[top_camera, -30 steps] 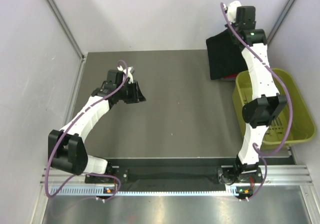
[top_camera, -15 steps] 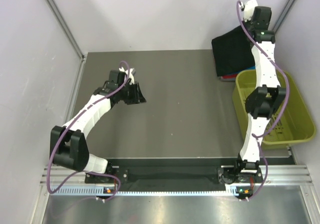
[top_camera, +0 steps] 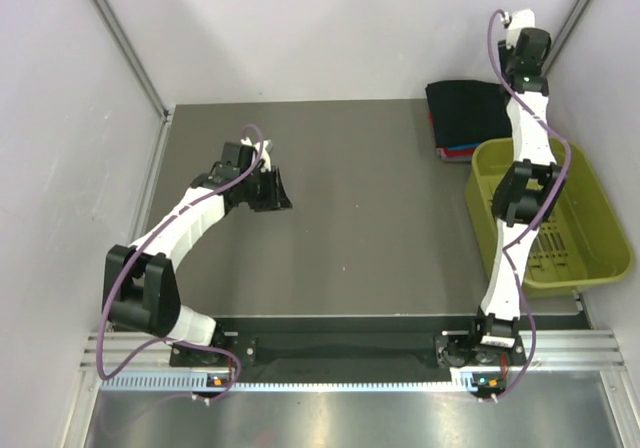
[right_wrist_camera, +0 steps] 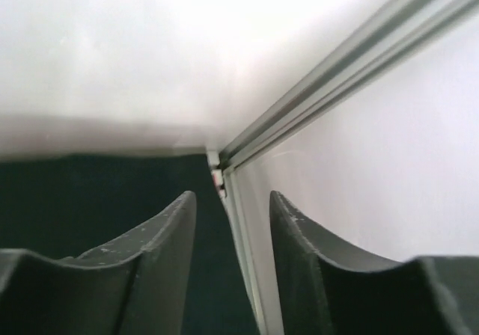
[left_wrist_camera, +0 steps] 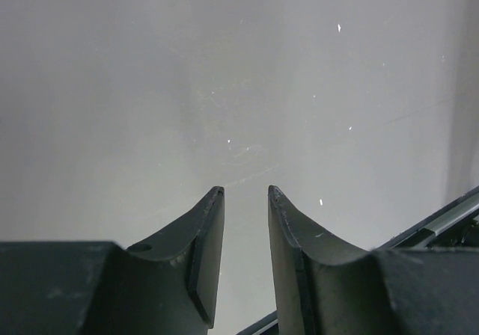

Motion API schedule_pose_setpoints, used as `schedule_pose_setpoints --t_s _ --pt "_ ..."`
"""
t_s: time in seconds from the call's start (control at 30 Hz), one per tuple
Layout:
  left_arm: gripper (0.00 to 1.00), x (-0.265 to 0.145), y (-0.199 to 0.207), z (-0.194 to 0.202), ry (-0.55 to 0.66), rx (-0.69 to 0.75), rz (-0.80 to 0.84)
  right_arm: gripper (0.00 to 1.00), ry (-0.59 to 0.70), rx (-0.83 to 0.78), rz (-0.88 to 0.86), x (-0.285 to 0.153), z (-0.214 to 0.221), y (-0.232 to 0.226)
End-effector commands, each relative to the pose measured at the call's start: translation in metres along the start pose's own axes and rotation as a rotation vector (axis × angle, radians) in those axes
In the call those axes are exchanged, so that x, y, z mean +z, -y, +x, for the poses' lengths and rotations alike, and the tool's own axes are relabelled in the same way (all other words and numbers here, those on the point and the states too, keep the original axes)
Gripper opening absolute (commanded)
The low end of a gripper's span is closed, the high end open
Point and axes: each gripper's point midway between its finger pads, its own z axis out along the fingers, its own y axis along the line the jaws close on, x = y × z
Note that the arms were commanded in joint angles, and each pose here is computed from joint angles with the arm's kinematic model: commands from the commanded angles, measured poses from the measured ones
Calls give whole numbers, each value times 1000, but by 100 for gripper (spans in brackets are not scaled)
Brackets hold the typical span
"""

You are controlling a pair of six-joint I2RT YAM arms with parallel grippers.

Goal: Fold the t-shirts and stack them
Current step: Neatly place the folded tshirt to the corner, then reset both grippers

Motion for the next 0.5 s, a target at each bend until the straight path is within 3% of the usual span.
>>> schedule_pose_setpoints --t_s 0.0,0.17,0.2,0.27,0.33,0.37,0.43,0.47 --pt "36 -3 7 -7 20 39 14 46 189 129 120 -42 -81 50" --pt "37 -14 18 -16 65 69 44 68 128 239 102 -86 -83 56" --pt "37 -17 20 -19 77 74 48 72 157 283 94 -113 -102 61" --pt "38 -25 26 -27 121 92 61 88 106 311 50 -132 -92 49" --pt "39 -32 32 -33 151 105 80 100 151 378 17 -180 -116 50" --pt "42 -38 36 -38 175 118 89 100 102 386 -35 -191 -103 34" --pt "50 -48 45 -44 207 135 118 100 137 465 -138 -242 -122 24" --pt "61 -56 52 -47 234 150 139 100 76 480 -192 -253 -106 7"
